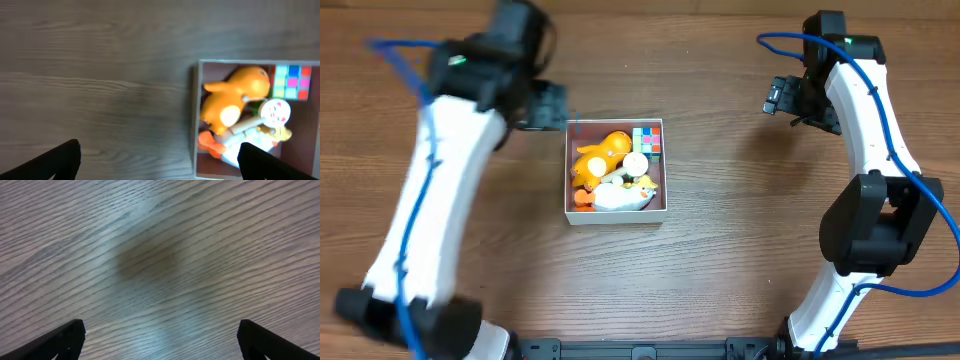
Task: Pack container
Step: 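Lower the pig-face toy into the box and open the left gripper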
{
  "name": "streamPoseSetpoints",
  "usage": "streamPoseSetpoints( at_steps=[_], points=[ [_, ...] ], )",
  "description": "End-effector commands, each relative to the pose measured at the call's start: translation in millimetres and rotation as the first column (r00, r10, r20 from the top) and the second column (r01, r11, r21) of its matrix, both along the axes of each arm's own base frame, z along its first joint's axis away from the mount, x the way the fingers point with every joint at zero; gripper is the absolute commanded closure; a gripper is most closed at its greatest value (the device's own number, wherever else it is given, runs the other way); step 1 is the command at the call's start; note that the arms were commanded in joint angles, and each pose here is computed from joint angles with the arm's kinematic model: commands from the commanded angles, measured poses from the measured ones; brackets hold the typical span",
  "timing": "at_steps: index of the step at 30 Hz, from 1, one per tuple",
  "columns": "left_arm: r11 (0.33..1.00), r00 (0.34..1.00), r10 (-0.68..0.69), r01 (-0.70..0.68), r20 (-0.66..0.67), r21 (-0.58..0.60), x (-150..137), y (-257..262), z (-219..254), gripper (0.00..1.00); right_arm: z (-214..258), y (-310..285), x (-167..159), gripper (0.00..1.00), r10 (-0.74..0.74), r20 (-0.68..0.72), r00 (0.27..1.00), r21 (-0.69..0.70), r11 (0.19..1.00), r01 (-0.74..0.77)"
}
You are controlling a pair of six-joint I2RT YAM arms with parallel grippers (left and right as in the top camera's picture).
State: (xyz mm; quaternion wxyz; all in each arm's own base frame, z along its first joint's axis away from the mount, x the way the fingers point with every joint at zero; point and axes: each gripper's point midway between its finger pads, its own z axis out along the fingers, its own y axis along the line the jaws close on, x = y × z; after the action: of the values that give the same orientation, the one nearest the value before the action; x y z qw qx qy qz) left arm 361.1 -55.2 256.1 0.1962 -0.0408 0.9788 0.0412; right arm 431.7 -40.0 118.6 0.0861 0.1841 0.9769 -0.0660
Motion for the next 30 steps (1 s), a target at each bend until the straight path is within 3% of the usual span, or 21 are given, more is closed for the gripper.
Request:
streamPoseSetpoints(
  at_steps=[1,8,15,18,21,24,27,28,30],
  points=[
    [0.996,0.980,0.084,-0.078,0.182,-0.041,-24.3,23.8,62.2,0.00,2.5,-1.4,0.9,0.00,0.003,0.008,1.000,-0.013,1.000,-0.002],
    [0.988,0.912,0.120,-0.072,0.392,-0.137,-94.6,35.5,125.5,0.00,2.5,-1.4,0.9,0.00,0.003,0.008,1.000,-0.013,1.000,-0.002],
    [0.932,0.865,-0.003,0.184,0.502,-0.311,-166.0,1.0,115.3,0.00,2.5,-1.4,0.9,0.00,0.003,0.008,1.000,-0.013,1.000,-0.002],
    [0.931,0.870,-0.007,0.186,0.493,-0.315,-194.1,5.4,95.8,0.00,2.5,-1.4,0.9,0.00,0.003,0.008,1.000,-0.013,1.000,-0.002],
    [0.934,0.922,-0.014,0.150,0.388,-0.323,-218.1,8.8,71.9,0.00,2.5,-1.4,0.9,0.00,0.003,0.008,1.000,-0.013,1.000,-0.002],
    [0.939,0.945,-0.018,0.129,0.327,-0.320,-229.1,11.0,60.3,0.00,2.5,-1.4,0.9,0.00,0.003,0.008,1.000,-0.013,1.000,-0.002],
    [0.941,0.933,-0.042,0.157,0.357,-0.299,-221.0,10.1,62.0,0.00,2.5,-1.4,0.9,0.00,0.003,0.008,1.000,-0.013,1.000,-0.002],
    [0.944,0.924,-0.081,0.192,0.375,-0.270,-215.0,8.9,60.7,0.00,2.5,-1.4,0.9,0.00,0.003,0.008,1.000,-0.013,1.000,-0.002],
    [0.919,0.851,-0.307,0.381,0.427,-0.099,-175.5,-1.8,33.4,0.00,2.5,-1.4,0.9,0.00,0.003,0.008,1.000,-0.013,1.000,-0.002]
  ],
)
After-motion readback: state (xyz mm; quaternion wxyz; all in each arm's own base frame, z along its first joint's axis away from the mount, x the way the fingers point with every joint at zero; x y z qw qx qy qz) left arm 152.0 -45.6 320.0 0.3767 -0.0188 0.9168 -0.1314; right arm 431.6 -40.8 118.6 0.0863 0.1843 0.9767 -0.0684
